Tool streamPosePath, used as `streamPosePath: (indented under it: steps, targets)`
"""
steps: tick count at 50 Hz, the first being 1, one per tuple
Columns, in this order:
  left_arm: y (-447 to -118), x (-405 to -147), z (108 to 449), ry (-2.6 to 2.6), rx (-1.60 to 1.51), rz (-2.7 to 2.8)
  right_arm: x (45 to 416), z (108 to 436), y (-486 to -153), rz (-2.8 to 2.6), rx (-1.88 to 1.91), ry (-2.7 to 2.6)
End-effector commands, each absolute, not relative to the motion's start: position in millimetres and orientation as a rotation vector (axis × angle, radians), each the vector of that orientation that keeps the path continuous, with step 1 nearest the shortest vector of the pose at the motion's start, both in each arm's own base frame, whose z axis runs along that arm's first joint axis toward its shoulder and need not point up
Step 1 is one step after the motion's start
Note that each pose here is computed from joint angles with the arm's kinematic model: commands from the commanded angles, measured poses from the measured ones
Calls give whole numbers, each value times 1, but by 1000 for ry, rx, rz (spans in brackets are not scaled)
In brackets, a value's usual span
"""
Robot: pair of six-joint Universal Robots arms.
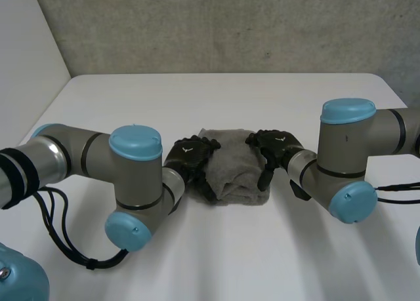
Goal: Fold the towel.
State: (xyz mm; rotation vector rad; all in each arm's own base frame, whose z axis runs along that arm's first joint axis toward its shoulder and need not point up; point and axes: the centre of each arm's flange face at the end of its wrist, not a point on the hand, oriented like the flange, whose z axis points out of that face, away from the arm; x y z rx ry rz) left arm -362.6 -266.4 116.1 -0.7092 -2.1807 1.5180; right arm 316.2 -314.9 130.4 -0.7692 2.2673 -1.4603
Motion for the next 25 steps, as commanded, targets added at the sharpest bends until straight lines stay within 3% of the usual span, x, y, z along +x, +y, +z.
streamPosePath:
  steps: [1, 4, 5, 7, 8, 10, 13, 15, 16, 18, 25]
  targets:
    - [-269, -362, 147, -2121, -739, 1610, 315, 174, -314, -1563, -747, 2193]
    - [-267, -360, 182, -2049, -722, 1688, 309, 215, -310, -1651, -726, 2136]
    - [-267, -360, 182, -2048, -722, 1688, 309, 215, -310, -1652, -725, 2135]
    - [-266, -353, 228, -1953, -673, 1790, 300, 261, -303, -1764, -705, 2064]
    - [-266, -353, 228, -1952, -673, 1790, 300, 261, -303, -1764, -705, 2063]
    - [-264, -337, 277, -1869, -616, 1901, 282, 309, -300, -1908, -635, 2004]
    - [-264, -326, 301, -1844, -570, 1963, 269, 333, -297, -1997, -578, 1983]
    - [-268, -294, 339, -1870, -403, 2118, 241, 368, -294, -2170, -436, 1972]
    - [-268, -294, 340, -1870, -402, 2118, 241, 368, -294, -2171, -435, 1972]
    - [-270, -264, 364, -1952, -251, 2245, 220, 386, -295, -2281, -319, 1987]
    - [-266, -251, 375, -2055, -238, 2267, 210, 393, -294, -2319, -332, 2061]
